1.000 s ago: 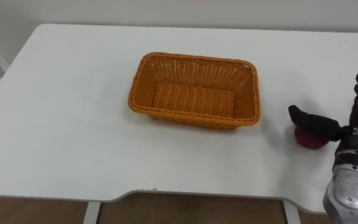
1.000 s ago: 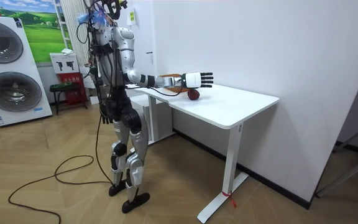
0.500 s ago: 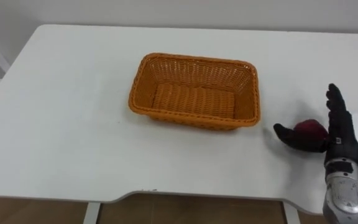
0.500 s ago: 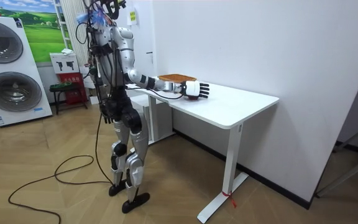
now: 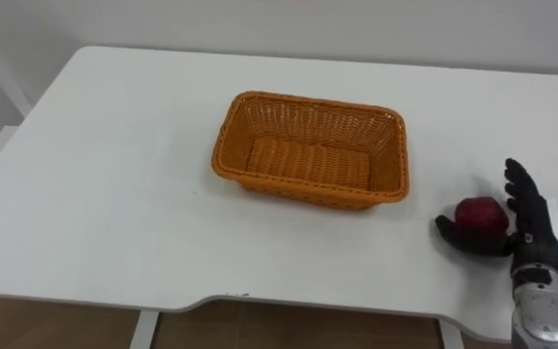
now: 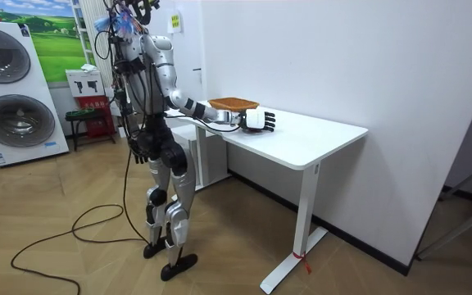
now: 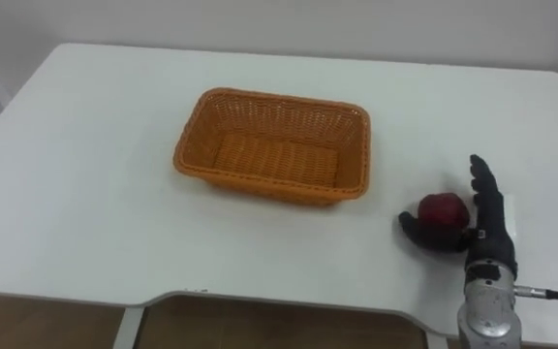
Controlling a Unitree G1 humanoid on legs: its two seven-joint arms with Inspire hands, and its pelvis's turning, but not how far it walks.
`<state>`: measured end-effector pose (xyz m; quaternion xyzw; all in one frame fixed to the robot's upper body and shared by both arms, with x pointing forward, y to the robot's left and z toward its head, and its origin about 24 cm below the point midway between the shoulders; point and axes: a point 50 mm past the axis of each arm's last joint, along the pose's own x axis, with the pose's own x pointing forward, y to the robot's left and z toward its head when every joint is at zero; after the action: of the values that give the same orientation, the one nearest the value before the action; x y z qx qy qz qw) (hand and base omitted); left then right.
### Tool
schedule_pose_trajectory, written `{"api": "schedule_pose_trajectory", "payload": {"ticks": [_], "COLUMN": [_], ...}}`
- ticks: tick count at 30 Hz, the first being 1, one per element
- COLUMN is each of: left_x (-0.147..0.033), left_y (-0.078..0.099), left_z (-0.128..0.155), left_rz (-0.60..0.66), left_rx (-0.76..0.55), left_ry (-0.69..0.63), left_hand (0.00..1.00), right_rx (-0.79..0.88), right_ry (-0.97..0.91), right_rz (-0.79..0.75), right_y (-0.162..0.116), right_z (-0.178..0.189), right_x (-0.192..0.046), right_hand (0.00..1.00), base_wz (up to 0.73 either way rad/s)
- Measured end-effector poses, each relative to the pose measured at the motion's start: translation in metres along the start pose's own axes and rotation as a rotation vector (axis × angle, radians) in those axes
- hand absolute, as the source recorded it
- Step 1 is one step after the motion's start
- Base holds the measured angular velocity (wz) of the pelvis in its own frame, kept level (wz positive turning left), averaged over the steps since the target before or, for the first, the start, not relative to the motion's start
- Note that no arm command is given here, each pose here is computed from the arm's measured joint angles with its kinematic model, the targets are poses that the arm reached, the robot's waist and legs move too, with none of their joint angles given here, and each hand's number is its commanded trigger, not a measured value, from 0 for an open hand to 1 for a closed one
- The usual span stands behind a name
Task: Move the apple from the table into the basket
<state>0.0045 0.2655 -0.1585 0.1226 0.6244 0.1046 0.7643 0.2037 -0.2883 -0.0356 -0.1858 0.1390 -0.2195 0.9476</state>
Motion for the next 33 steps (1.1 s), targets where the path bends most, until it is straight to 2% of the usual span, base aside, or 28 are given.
{"api": "schedule_pose_trajectory", "payload": {"ticks": [6,13,19,33], "left_x": [0.0,0.0,0.001,0.0], "left_y": [0.002,0.001,0.0,-0.004], "left_z": [0.004,0.006,0.009,-0.001], "left_rz": [0.004,0.003,-0.003,-0.031], "left_rx": [-0.005,-0.006,-0.006,0.011], "left_ry": [-0.015,-0.043,-0.053,-0.007], "left_hand": [0.0,0.0,0.0,0.0], "right_rx": [-0.004,-0.008,-0.028,-0.001], "right_ry": [0.039,0.059,0.03,-0.333], "right_rz": [-0.061,-0.094,-0.107,-0.078], "right_y": [-0.016,-0.018,-0.018,-0.007], "right_z": [-0.006,-0.01,0.001,0.086], "right_x": [0.009,0.009,0.012,0.001], "right_hand": [1.0,1.0,1.0,1.0], "base_wz": [0.06,0.0,-0.05,-0.05]}}
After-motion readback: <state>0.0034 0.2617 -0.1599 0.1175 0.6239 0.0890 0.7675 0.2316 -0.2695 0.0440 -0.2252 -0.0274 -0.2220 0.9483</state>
